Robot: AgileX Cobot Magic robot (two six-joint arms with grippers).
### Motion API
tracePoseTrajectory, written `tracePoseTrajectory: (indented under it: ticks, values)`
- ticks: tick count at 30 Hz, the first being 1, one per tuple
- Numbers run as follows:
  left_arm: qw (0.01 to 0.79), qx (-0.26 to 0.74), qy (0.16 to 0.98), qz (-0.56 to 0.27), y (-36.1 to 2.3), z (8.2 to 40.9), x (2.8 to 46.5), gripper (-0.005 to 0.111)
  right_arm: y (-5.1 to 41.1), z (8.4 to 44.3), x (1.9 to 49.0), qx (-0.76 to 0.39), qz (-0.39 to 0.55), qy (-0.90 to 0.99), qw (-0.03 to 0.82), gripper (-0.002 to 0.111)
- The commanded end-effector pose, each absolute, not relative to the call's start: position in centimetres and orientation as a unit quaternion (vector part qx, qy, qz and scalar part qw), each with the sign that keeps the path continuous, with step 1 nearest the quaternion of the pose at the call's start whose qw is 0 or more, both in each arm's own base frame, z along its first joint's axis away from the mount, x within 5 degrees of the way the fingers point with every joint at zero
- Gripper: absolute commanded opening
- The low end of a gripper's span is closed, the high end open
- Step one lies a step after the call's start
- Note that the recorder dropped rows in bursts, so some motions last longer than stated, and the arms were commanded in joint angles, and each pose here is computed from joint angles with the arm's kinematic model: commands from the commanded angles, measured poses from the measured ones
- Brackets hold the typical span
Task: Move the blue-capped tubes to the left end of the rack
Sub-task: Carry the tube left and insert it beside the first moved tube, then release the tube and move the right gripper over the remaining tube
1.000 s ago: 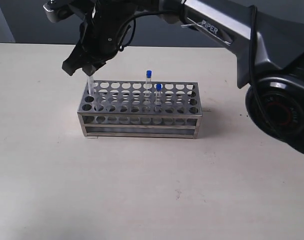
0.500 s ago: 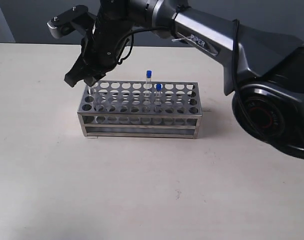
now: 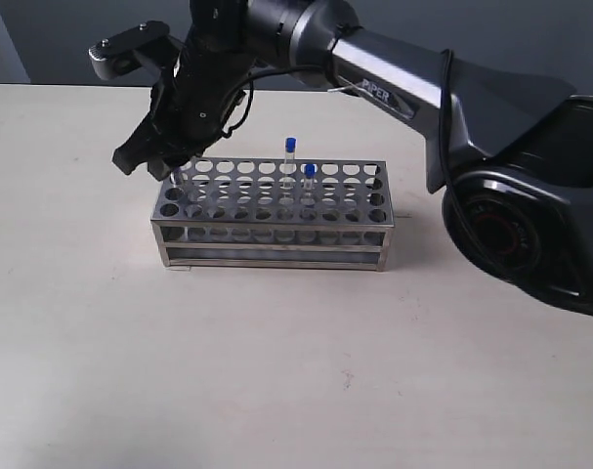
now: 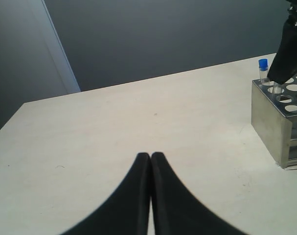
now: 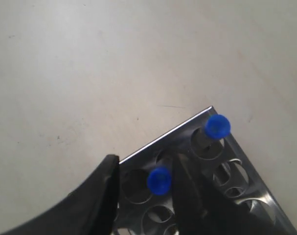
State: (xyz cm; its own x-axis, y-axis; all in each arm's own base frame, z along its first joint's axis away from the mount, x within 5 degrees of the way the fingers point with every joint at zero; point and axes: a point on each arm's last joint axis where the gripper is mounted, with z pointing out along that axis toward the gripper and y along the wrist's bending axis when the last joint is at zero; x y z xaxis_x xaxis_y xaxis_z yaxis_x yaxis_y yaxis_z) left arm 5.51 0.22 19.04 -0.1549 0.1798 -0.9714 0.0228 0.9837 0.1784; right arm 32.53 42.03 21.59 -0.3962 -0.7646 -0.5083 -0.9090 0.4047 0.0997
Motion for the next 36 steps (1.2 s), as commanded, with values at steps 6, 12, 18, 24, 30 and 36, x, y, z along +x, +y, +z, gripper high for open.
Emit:
tracePoseTrajectory:
  ticks: [6, 12, 18, 24, 30, 36]
  values:
    - [0.651, 0.07, 0.754, 0.058, 0.2, 19.2, 5.6, 0.0, 40.7, 24.5, 31.7, -0.504, 0.172, 0.829, 0.172, 0.037]
    - [0.651, 0.07, 0.754, 0.058, 0.2, 19.2, 5.6, 0.0, 38.9, 28.3, 31.3, -0.495, 0.153, 0.834, 0.19, 0.037]
    - [0.651, 0.07, 0.754, 0.058, 0.2, 19.2, 5.6, 0.0, 36.3, 30.7, 32.4, -0.453, 0.129, 0.855, 0.216, 0.037]
    - [0.651, 0.07, 0.754, 0.058, 0.2, 19.2, 5.6, 0.0, 33.2, 29.7, 33.0, -0.424, 0.077, 0.882, 0.19, 0.037]
    - [0.651, 0.07, 0.754, 0.058, 0.2, 19.2, 5.6, 0.0, 31.9, 26.0, 32.6, -0.43, 0.035, 0.892, 0.133, 0.037]
    - [0.651, 0.07, 0.754, 0.058, 0.2, 19.2, 5.6, 0.0, 31.2, 25.4, 33.1, -0.42, 0.013, 0.898, 0.13, 0.037]
